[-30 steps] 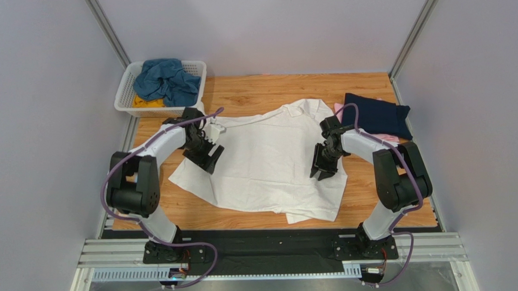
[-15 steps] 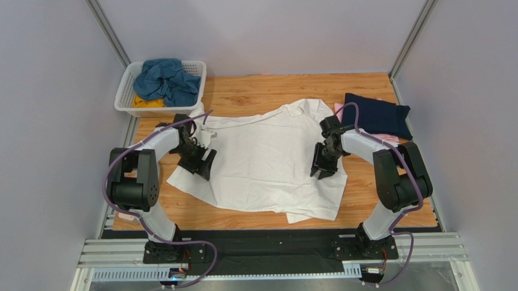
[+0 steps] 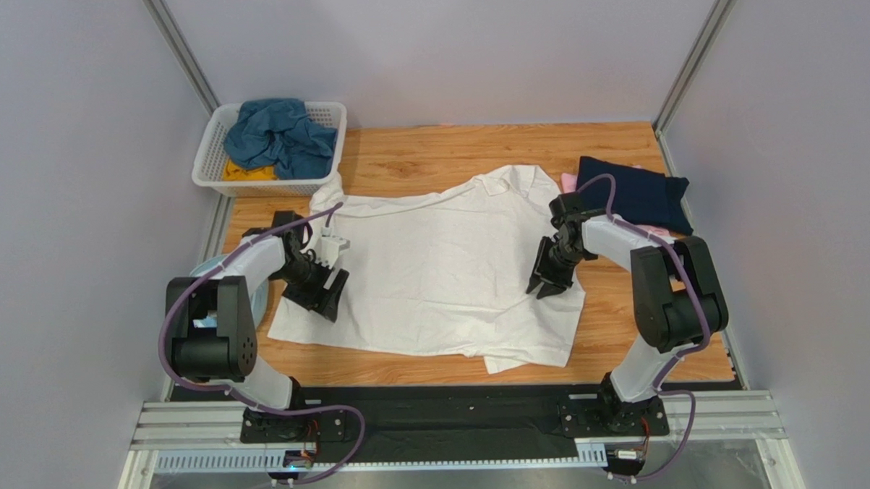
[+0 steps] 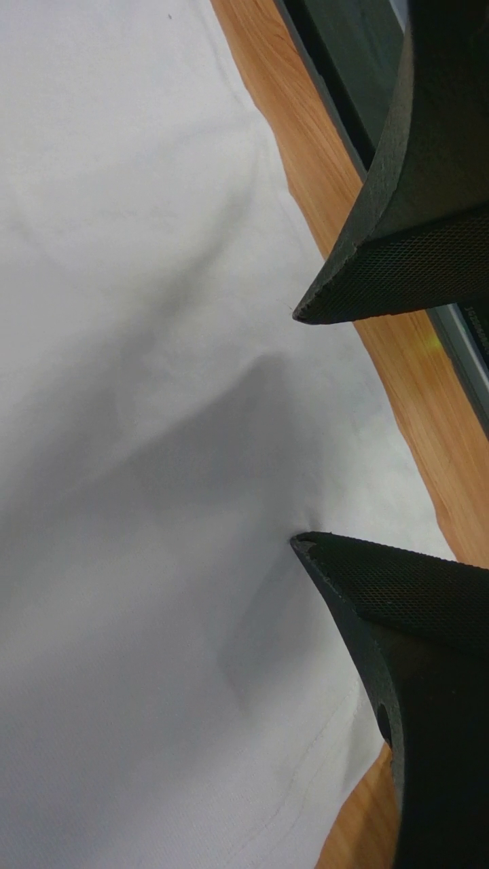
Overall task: Fold and stack the t-shirts
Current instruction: Flatten out the tshirt
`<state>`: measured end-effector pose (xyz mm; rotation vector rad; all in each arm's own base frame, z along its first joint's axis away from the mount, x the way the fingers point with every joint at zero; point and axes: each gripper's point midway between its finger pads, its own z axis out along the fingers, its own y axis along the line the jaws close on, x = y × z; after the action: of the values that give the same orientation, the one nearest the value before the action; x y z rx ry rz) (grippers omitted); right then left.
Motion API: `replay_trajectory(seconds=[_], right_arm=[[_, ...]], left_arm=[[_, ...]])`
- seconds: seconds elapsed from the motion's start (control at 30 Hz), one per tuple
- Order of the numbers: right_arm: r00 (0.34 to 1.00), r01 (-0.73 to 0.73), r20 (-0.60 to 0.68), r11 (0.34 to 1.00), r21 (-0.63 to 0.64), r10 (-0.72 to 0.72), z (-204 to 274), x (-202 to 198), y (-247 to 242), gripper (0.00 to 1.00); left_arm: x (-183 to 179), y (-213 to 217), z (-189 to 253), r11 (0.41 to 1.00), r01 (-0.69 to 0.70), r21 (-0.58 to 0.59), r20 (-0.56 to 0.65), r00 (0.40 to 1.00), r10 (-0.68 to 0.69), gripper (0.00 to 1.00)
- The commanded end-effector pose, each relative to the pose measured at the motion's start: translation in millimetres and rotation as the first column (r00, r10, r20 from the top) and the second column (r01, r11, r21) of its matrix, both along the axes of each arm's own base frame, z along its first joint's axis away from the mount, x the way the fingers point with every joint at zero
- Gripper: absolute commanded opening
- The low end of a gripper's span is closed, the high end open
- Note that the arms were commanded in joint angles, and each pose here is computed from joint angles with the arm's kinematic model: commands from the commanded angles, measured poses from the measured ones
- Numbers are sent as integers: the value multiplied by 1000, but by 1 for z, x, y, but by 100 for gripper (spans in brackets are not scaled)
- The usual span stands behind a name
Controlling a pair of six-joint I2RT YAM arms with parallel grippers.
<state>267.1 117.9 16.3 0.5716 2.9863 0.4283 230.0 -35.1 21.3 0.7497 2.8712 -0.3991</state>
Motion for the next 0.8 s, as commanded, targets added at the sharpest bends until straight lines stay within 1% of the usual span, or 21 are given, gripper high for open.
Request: replay_trajectory(seconds=[0.0, 0.1, 0.2, 0.23, 0.3, 0.33, 0.37, 0.4, 0.43, 0.47, 0.5, 0.53, 0.6, 0.63, 0.7, 0.73, 0.77], right_arm=[[999, 30, 32, 996, -87, -28, -13, 3, -20, 34], [999, 33, 30, 995, -93, -30, -10, -2, -23, 34], [999, 33, 34, 996, -82, -30, 0, -7, -22, 34], [999, 30, 22, 996, -83, -28, 3, -13, -23, 33], [997, 38, 73, 997, -71, -33, 23, -9, -22, 33], [996, 44, 85, 997, -70, -38, 33, -10, -23, 33], [993, 49, 112, 997, -67, -41, 43, -6, -22, 33], [981, 57, 187, 997, -51, -46, 67, 10, -20, 33], [977, 72, 204, 997, -37, -63, 78, 16, -17, 33], [968, 78, 240, 997, -16, -72, 92, 27, -14, 33], [964, 74, 255, 997, 12, -75, 100, 38, -8, 34], [941, 72, 328, 996, 46, -83, 120, 62, 0, 34], [934, 50, 351, 996, 75, -74, 125, 86, 9, 34], [935, 47, 348, 996, 74, -70, 120, 111, 14, 33], [939, 29, 341, 998, 57, -47, 112, 132, 17, 31], [958, 34, 283, 999, 32, -42, 87, 139, 15, 31], [950, 31, 311, 999, 31, -39, 94, 154, 18, 30]], left_arm=[[-36, 15, -5, 996, 70, 61, -84, 994, -64, 80], [-45, 24, -7, 990, 97, 106, -94, 992, -87, 80], [-51, 26, -4, 988, 102, 118, -88, 992, -92, 79], [-50, 26, 2, 988, 98, 120, -67, 994, -91, 79], [-46, 23, 18, 990, 92, 107, -44, 995, -87, 79], [-40, 21, 29, 992, 83, 99, -4, 997, -83, 79], [-22, 17, 48, 994, 74, 81, 63, 995, -79, 79], [-18, 14, 61, 996, 63, 68, 77, 995, -68, 79], [-9, 10, 72, 997, 55, 52, 104, 993, -60, 79], [13, 3, 97, 998, 54, 25, 176, 983, -57, 79], [22, -2, 107, 999, 40, 7, 193, 980, -41, 79], [43, -7, 121, 999, 39, -5, 226, 973, -37, 79], [63, -24, 126, 998, 61, -23, 245, 968, -53, 79], [73, -31, 115, 998, 53, -29, 210, 977, -45, 78], [96, -44, 115, 997, 63, -36, 233, 971, -53, 77], [102, -47, 100, 998, 50, -40, 187, 981, -41, 77], [114, -52, 102, 998, 46, -53, 196, 980, -35, 76]])
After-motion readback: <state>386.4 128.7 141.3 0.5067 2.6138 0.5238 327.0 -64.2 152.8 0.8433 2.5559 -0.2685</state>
